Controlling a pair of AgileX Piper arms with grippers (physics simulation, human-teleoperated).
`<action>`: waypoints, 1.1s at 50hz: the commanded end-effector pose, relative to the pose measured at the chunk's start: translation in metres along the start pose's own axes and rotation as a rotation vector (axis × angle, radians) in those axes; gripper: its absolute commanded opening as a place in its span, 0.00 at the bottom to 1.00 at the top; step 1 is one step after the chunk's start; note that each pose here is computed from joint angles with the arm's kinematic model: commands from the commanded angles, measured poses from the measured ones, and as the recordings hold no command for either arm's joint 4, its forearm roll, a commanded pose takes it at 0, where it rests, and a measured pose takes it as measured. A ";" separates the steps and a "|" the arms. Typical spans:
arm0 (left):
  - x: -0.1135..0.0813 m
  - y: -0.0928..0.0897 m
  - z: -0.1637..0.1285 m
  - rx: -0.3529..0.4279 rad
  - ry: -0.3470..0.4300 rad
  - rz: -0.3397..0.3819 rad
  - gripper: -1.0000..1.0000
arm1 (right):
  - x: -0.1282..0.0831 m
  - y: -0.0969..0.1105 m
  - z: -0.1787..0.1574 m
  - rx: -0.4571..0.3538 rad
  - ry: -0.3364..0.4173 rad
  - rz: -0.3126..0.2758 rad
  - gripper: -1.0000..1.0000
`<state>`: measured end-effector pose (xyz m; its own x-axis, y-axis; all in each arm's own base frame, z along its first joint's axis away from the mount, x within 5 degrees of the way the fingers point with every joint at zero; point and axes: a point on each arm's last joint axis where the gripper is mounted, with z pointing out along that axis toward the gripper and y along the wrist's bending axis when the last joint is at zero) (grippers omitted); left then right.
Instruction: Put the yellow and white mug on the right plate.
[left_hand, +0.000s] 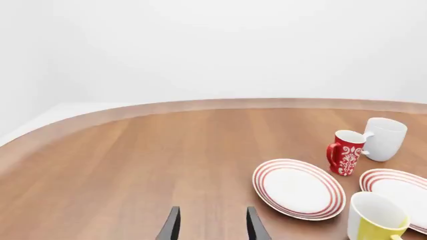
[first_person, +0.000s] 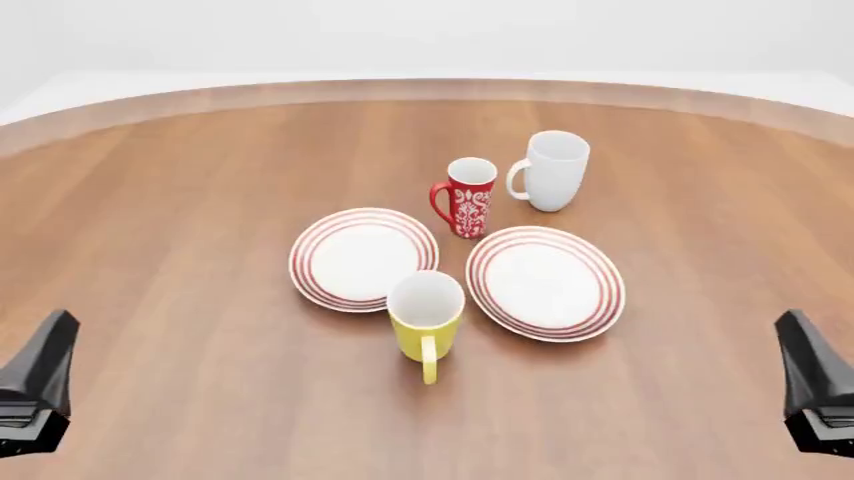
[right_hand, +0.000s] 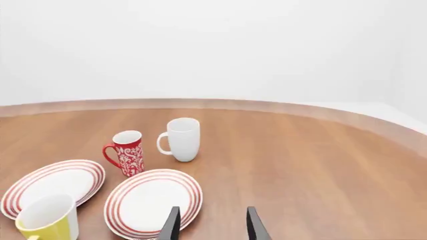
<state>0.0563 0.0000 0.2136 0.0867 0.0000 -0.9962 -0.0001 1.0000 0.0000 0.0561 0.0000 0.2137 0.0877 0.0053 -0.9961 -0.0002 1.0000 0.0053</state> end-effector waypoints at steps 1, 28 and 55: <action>-0.001 0.000 0.000 0.000 0.001 0.000 1.00 | -0.001 0.000 0.000 -0.005 0.000 0.008 1.00; -0.001 0.000 0.000 0.000 0.001 0.000 1.00 | -0.030 0.013 0.034 -0.149 0.213 -0.076 1.00; -0.001 0.000 0.000 0.000 0.001 0.000 1.00 | -0.107 0.059 0.080 -0.416 0.397 0.021 1.00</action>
<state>0.0566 0.0000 0.2144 0.0858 -0.0001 -0.9963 -0.0002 1.0000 -0.0001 0.1150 0.0403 0.2929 -0.2368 -0.0615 -0.9696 -0.3256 0.9453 0.0196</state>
